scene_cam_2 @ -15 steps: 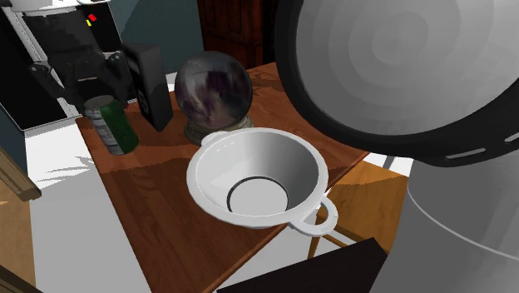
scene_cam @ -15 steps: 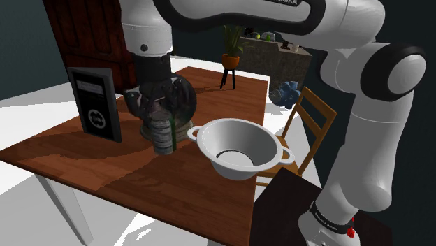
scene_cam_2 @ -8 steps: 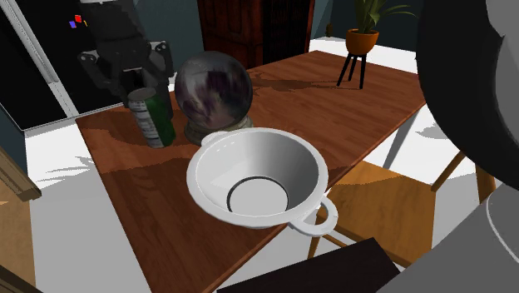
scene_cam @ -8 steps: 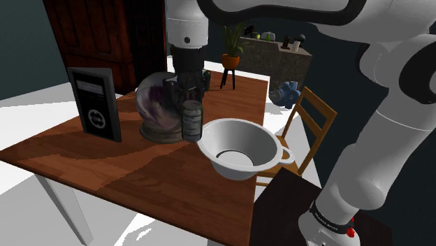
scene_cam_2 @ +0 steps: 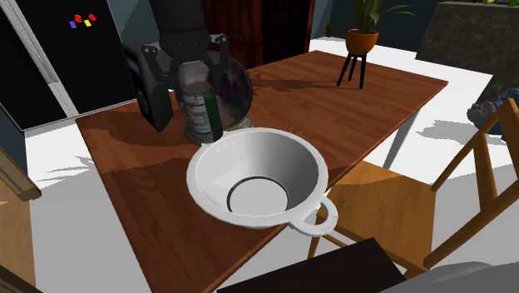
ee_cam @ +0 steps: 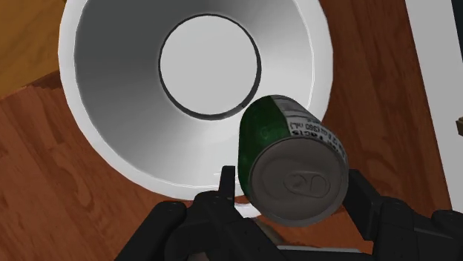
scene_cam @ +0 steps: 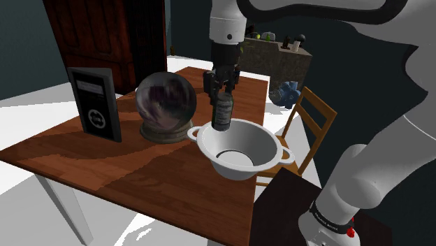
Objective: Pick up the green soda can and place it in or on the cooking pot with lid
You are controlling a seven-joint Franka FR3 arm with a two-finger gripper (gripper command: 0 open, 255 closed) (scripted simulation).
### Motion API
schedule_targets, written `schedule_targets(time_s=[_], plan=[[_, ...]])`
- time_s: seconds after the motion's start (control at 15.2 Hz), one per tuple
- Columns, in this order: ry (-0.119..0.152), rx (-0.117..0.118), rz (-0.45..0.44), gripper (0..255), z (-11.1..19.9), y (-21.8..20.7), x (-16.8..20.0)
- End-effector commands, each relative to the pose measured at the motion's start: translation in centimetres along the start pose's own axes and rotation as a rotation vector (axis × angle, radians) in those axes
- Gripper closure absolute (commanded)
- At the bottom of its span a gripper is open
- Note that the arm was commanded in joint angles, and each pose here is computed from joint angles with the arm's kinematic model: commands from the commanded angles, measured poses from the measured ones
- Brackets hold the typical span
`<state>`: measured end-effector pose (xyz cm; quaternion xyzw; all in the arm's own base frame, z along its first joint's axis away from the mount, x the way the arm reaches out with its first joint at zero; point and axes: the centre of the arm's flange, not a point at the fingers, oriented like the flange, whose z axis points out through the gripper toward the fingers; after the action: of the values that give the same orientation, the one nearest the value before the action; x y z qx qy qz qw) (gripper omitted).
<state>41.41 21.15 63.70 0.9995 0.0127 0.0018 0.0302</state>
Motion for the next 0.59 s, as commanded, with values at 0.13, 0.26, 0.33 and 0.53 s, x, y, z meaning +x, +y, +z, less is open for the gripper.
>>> schedule_targets(time_s=[0.13, 0.26, 0.33, 0.53], plan=[[0.000, 0.001, -0.002, 255, 0.1, 5.2, -1.5], [0.000, 0.001, -0.002, 255, 0.0, 7.7, -2.2], [0.000, 0.001, -0.002, 255, -0.1, 8.9, -2.6], [0.000, 0.001, -0.002, 255, 0.3, 10.7, -3.1]])
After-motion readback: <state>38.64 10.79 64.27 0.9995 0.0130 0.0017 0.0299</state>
